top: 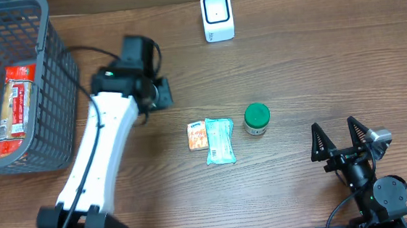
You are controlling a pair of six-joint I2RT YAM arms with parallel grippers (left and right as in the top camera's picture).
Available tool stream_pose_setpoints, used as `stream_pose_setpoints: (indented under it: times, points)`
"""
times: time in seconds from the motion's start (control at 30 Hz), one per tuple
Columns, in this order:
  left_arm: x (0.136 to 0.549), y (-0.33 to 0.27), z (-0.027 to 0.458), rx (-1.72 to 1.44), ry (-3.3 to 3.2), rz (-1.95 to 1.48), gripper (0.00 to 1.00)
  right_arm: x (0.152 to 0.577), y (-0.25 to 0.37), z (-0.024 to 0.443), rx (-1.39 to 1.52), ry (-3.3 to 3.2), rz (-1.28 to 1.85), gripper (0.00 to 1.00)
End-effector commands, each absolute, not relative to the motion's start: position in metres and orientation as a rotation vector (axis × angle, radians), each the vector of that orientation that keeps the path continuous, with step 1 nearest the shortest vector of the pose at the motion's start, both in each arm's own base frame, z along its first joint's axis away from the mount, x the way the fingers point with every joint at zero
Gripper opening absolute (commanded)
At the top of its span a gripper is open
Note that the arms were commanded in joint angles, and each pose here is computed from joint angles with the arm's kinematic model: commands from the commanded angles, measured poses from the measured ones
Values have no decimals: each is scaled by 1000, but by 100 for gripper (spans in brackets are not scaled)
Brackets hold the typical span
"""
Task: Scan the item barcode
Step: 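Move the left gripper back into the grey basket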
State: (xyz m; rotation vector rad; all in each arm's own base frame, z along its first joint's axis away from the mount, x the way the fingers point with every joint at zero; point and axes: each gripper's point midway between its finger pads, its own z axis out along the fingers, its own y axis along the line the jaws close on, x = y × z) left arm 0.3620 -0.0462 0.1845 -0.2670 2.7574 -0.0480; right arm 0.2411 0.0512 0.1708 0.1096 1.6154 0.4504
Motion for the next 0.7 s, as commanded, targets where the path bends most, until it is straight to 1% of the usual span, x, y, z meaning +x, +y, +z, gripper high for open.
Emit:
stream_pose_setpoints:
  times: [0.0, 0.03, 0.07, 0.1, 0.13, 0.27, 0.33, 0.4, 0.47, 0.53, 0.6, 0.67]
  points:
    - [382, -9, 260, -305, 2539, 58, 68, 242, 50, 169, 108, 1613, 443, 100]
    - [386, -2, 274, -310, 2499, 70, 76, 242, 50, 169, 108, 1613, 443, 100]
    - [391, 6, 293, -306, 2453, 77, 82, 242, 50, 169, 108, 1613, 443, 100]
    - [393, 13, 304, -311, 2422, 83, 85, 242, 50, 169, 108, 1613, 443, 100]
    - [396, 22, 321, -319, 2378, 93, 87, 242, 50, 169, 108, 1613, 443, 100]
    - [399, 68, 377, -351, 2219, 170, 87, 242, 50, 169, 108, 1613, 443, 100]
    - [398, 93, 394, -352, 2166, 231, 87, 242, 50, 169, 108, 1613, 443, 100]
    - [395, 120, 403, -353, 2136, 305, 87, 242, 50, 169, 108, 1613, 443, 100]
    - [390, 142, 401, -362, 2143, 363, 87, 242, 50, 169, 108, 1613, 443, 100]
    - [384, 166, 392, -404, 2170, 407, 90, 242, 50, 169, 108, 1613, 443, 100]
    - [378, 194, 374, -466, 2216, 445, 91, 242, 50, 169, 108, 1613, 443, 100]
    - [375, 214, 359, -518, 2246, 466, 96, 242, 50, 169, 108, 1613, 443, 100]
